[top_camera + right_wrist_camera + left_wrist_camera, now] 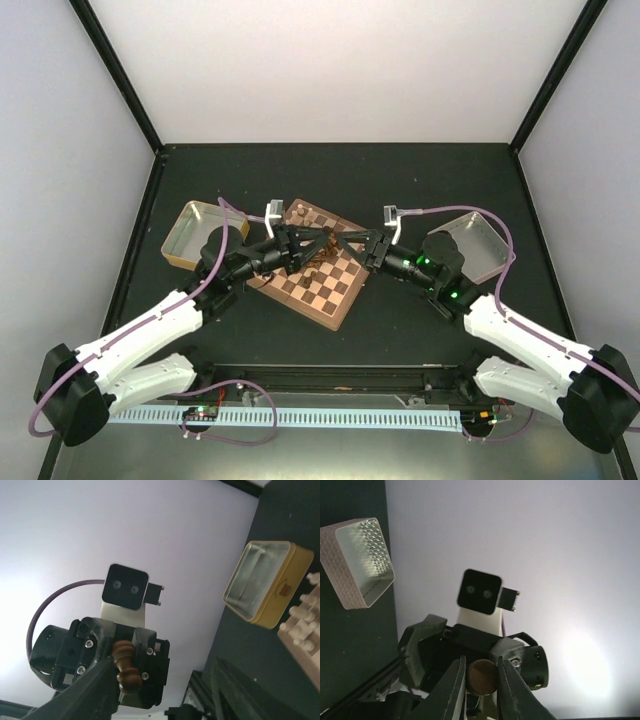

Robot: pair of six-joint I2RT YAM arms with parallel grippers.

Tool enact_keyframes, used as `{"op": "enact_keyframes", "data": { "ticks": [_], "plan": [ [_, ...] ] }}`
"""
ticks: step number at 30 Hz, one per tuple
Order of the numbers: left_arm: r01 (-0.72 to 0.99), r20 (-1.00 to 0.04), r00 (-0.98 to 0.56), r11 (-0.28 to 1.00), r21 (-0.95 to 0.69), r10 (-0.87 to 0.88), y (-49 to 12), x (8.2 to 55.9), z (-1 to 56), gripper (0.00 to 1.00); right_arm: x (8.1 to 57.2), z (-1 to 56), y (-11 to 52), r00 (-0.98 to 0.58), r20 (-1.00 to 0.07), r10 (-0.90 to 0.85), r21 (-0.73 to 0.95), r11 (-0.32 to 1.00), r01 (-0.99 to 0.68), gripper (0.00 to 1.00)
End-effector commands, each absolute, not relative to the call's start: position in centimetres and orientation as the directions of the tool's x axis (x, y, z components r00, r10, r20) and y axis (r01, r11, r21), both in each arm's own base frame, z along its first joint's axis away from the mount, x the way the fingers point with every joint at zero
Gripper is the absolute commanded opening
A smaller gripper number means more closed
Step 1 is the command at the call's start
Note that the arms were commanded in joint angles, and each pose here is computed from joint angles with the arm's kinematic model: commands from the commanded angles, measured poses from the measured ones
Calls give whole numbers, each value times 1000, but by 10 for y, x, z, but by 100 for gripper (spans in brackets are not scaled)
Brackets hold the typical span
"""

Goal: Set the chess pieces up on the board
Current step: Place the chess piece on the chessboard.

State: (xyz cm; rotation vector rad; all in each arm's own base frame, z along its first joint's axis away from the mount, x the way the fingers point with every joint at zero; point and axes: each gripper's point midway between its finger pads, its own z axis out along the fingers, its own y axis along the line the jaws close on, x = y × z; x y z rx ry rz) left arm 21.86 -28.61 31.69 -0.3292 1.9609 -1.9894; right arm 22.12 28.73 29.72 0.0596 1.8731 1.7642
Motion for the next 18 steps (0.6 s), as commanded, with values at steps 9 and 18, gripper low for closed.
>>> {"op": "enact_keyframes", "data": {
  "ticks": [9, 18],
  "plan": [
    [20, 25, -910, -104, -994, -413, -285, 225, 331, 5, 208, 334, 302, -871, -338, 356, 925, -43, -377, 34],
    [8, 29, -909, -89, -996, -415, -285, 225, 324, 5, 210, 332, 303, -864, -347, 366, 925, -16, -379, 8]
  ]
}}
